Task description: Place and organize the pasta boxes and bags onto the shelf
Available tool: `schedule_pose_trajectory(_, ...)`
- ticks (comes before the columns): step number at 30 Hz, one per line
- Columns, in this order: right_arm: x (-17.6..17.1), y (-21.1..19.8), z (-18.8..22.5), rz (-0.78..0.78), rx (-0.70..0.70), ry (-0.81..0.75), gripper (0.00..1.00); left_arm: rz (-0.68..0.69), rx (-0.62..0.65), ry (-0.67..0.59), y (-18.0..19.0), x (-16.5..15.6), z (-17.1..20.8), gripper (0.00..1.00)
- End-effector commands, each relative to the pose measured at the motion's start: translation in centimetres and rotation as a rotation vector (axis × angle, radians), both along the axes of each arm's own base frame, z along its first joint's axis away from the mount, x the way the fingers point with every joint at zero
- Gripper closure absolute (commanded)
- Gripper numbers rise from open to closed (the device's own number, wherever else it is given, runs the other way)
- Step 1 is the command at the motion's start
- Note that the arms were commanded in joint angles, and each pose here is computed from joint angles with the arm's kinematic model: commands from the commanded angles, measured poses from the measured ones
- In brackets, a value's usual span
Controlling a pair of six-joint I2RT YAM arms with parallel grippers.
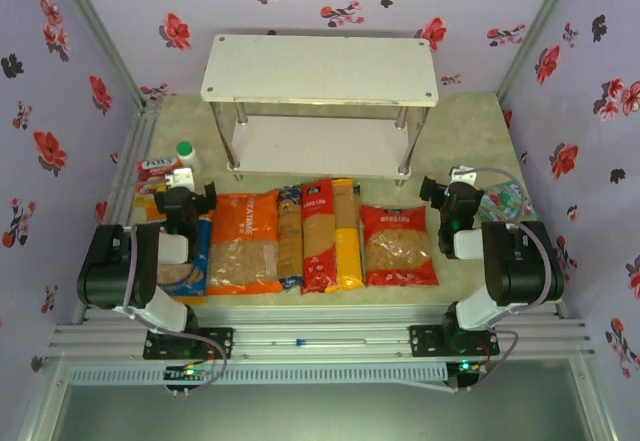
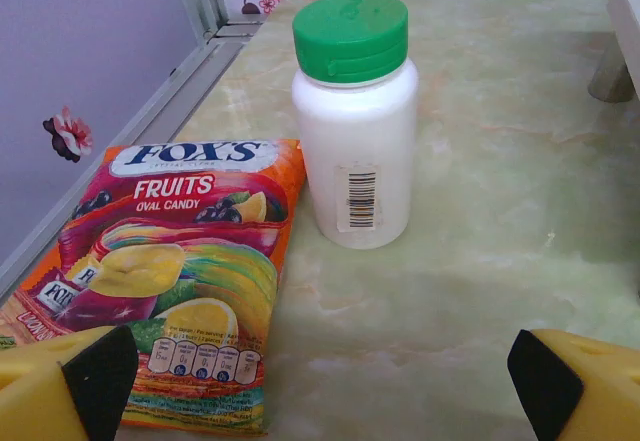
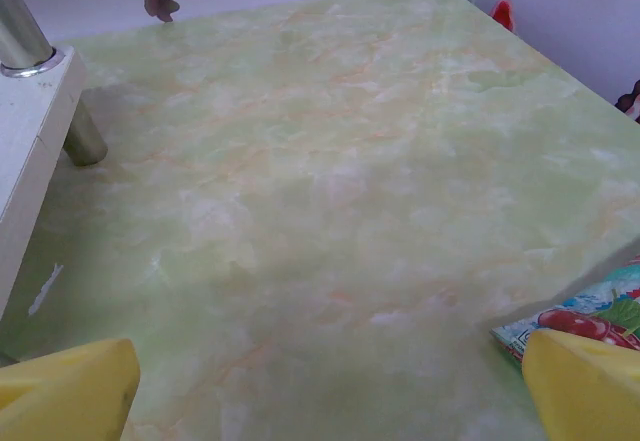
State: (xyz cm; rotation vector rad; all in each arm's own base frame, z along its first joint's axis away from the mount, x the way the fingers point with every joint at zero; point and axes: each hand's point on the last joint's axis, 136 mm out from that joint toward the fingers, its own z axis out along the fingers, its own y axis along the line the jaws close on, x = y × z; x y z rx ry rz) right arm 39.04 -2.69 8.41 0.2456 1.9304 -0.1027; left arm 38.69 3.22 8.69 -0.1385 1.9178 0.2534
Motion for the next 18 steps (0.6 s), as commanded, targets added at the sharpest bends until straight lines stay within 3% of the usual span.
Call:
schedule_pose_trajectory(1, 0.37, -0.19, 0.33, -0.001, -0.003, -0.011, 0.01, -0.011, 0.002, -0.034, -0.31, 0.61, 1.2, 0.0)
schedule_pose_trajectory(18, 0.37, -0.18, 0.32, 0.0, -0.003, -0.01, 0.01, -0.031, -0.004, -0.028, -0.59, 0.71, 1.09, 0.0)
